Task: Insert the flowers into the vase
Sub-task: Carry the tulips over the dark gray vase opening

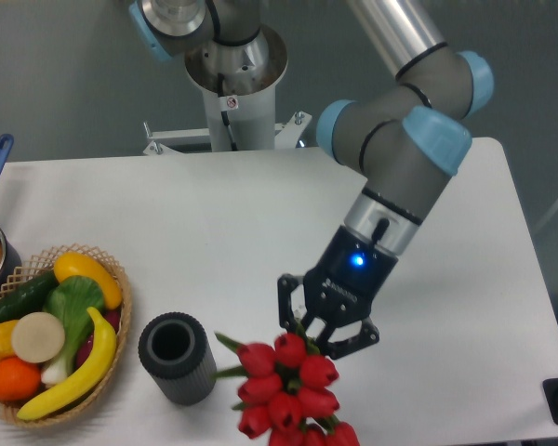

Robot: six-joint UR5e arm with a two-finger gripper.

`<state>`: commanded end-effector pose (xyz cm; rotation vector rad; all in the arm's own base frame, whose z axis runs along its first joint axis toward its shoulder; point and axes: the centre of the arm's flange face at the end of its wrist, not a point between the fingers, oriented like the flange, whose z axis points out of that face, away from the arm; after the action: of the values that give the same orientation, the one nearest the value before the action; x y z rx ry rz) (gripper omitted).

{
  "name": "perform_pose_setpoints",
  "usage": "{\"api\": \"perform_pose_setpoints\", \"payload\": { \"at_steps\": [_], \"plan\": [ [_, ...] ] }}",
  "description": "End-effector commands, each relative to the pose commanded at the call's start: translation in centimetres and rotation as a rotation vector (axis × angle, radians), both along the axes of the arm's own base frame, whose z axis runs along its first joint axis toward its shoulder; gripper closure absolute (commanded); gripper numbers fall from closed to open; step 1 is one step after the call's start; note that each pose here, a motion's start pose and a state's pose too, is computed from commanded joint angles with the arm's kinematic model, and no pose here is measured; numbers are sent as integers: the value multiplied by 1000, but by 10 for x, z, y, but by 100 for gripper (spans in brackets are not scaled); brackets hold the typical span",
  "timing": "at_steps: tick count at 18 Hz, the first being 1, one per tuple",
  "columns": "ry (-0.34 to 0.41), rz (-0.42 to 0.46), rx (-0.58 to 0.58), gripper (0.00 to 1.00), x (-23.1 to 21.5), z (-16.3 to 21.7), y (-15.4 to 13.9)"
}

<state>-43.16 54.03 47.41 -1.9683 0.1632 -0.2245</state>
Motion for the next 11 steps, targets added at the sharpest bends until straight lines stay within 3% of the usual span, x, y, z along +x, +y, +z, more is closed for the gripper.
{"api": "perform_pose_setpoints", "payload": {
  "at_steps": [8,11],
  "plan": [
    [-12,-155,156,85,38,40,7],
    [-22,-199,163,85,55,34,22]
  ]
}}
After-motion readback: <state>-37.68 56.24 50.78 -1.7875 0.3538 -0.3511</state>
